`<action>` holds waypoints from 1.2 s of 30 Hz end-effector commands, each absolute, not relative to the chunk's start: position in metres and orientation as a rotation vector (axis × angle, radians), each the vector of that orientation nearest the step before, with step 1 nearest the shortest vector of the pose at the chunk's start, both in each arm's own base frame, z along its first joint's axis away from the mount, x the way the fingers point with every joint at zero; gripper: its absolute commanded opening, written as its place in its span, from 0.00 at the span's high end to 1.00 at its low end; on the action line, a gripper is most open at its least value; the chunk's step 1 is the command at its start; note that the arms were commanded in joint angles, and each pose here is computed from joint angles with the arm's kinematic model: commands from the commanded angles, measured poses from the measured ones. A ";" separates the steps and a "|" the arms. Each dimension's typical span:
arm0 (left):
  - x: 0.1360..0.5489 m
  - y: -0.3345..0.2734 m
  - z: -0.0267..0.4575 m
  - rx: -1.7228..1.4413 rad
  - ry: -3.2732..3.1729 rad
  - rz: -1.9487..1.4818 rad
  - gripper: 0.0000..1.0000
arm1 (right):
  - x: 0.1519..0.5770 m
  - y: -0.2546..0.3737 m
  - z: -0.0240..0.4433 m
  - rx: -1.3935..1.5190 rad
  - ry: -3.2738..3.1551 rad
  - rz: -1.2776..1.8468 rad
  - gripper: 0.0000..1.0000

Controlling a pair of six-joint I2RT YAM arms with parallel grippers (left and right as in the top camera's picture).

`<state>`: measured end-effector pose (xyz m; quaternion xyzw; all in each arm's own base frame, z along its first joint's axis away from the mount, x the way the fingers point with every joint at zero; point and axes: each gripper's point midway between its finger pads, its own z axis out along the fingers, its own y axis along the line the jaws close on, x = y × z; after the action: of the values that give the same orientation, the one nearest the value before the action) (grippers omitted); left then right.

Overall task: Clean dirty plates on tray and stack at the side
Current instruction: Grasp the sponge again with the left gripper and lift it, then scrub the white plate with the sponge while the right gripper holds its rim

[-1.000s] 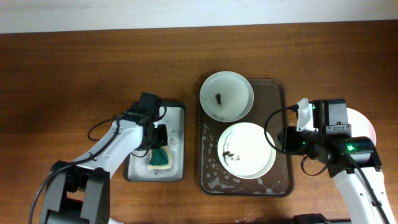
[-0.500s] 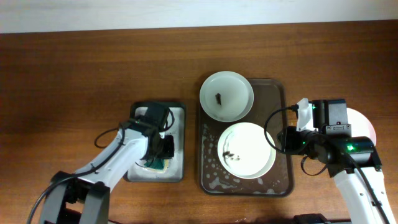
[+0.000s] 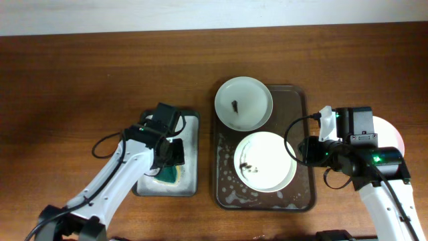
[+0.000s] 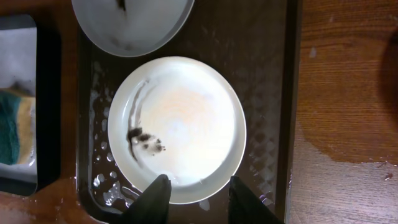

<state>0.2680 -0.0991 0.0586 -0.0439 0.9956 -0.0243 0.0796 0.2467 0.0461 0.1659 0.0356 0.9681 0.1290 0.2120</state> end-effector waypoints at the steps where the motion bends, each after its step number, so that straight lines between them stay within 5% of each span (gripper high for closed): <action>1: 0.261 -0.082 0.044 -0.157 2.984 0.058 0.49 | 0.247 0.048 0.169 0.097 2.683 0.369 0.68; 6: 0.248 -0.083 0.003 -0.186 3.032 0.040 0.67 | 0.247 0.048 0.168 0.097 2.683 0.369 0.68; 9: 0.247 -0.088 -0.004 -0.184 3.046 0.002 1.00 | 0.248 0.045 0.168 0.105 2.684 0.337 0.67; 16: 0.293 -0.110 0.070 -0.012 2.922 -0.103 1.00 | 0.267 0.030 0.138 0.148 2.767 0.212 0.63; 21: 0.310 -0.147 0.138 0.109 2.810 -0.300 1.00 | 0.285 0.031 0.084 0.180 2.919 0.207 0.73; 31: 0.301 -0.214 0.150 0.239 2.745 -0.539 1.00 | 0.274 0.025 -0.004 0.179 3.188 0.298 0.72; 36: 0.300 -0.250 0.143 0.258 2.725 -0.602 1.00 | 0.269 0.033 -0.012 0.204 3.189 0.408 0.93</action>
<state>0.3034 -0.2274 0.1483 0.0979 0.9596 -0.1919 0.1811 0.2812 0.0285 0.0009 0.0615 0.9921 0.1082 -0.0142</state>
